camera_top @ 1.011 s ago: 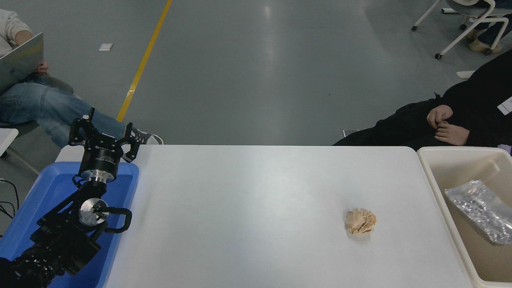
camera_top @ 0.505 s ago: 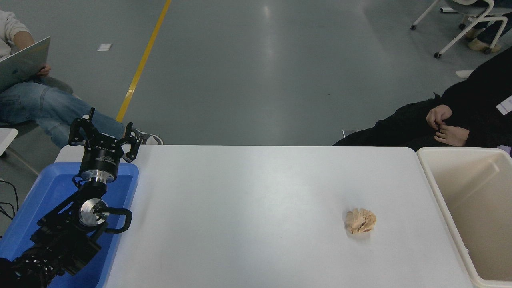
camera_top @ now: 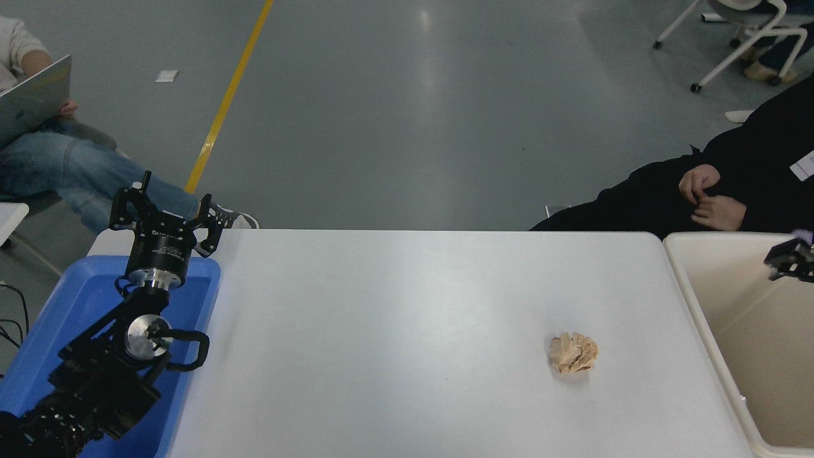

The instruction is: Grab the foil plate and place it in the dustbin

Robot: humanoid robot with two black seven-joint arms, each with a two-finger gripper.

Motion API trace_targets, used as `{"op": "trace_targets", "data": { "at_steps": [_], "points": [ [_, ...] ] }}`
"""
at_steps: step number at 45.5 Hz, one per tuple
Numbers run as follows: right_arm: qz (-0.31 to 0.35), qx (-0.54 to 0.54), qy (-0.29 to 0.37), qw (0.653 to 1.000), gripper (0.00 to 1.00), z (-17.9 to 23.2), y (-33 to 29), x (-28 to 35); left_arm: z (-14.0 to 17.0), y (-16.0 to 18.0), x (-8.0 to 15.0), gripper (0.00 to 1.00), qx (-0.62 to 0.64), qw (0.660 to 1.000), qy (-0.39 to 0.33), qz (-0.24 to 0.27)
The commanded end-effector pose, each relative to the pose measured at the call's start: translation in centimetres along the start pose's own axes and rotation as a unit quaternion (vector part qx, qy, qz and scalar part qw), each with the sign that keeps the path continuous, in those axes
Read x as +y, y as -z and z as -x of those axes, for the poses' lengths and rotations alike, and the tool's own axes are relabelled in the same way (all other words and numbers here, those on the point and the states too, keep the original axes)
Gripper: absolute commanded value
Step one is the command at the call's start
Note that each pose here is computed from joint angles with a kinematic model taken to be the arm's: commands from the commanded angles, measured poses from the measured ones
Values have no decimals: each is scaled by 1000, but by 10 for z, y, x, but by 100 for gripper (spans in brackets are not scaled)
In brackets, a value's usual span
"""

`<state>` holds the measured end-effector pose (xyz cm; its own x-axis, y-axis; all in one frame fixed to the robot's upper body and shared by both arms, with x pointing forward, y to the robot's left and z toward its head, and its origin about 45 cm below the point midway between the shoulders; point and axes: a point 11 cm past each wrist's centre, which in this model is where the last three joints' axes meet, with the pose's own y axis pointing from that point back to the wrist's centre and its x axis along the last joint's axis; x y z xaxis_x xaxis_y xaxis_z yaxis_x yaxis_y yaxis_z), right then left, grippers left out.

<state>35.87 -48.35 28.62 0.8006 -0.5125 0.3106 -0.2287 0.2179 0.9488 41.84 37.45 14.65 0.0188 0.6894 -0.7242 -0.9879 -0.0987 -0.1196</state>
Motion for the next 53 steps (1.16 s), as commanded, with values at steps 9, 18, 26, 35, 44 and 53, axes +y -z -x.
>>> {"op": "trace_targets", "data": {
  "at_steps": [9, 18, 26, 35, 44, 53],
  "points": [
    [-70, 146, -4, 987, 100, 0, 128, 125, 0, 0, 0, 99, 0, 1000, 0, 0],
    [-101, 190, 9, 977, 100, 24, 165, 137, 0, 0, 0, 99, 0, 1000, 0, 0],
    [-97, 215, 16, 972, 100, 36, 181, 136, 0, 0, 0, 99, 0, 1000, 0, 0],
    [-100, 216, 6, 971, 100, 34, 181, 146, 0, 0, 0, 99, 0, 1000, 0, 0],
    [-96, 228, 17, 969, 100, 42, 189, 138, 0, 0, 0, 99, 0, 1000, 0, 0],
    [-102, 242, 26, 964, 100, 51, 201, 133, 0, -1, 0, 99, -1, 1000, 0, 0]
  ]
}}
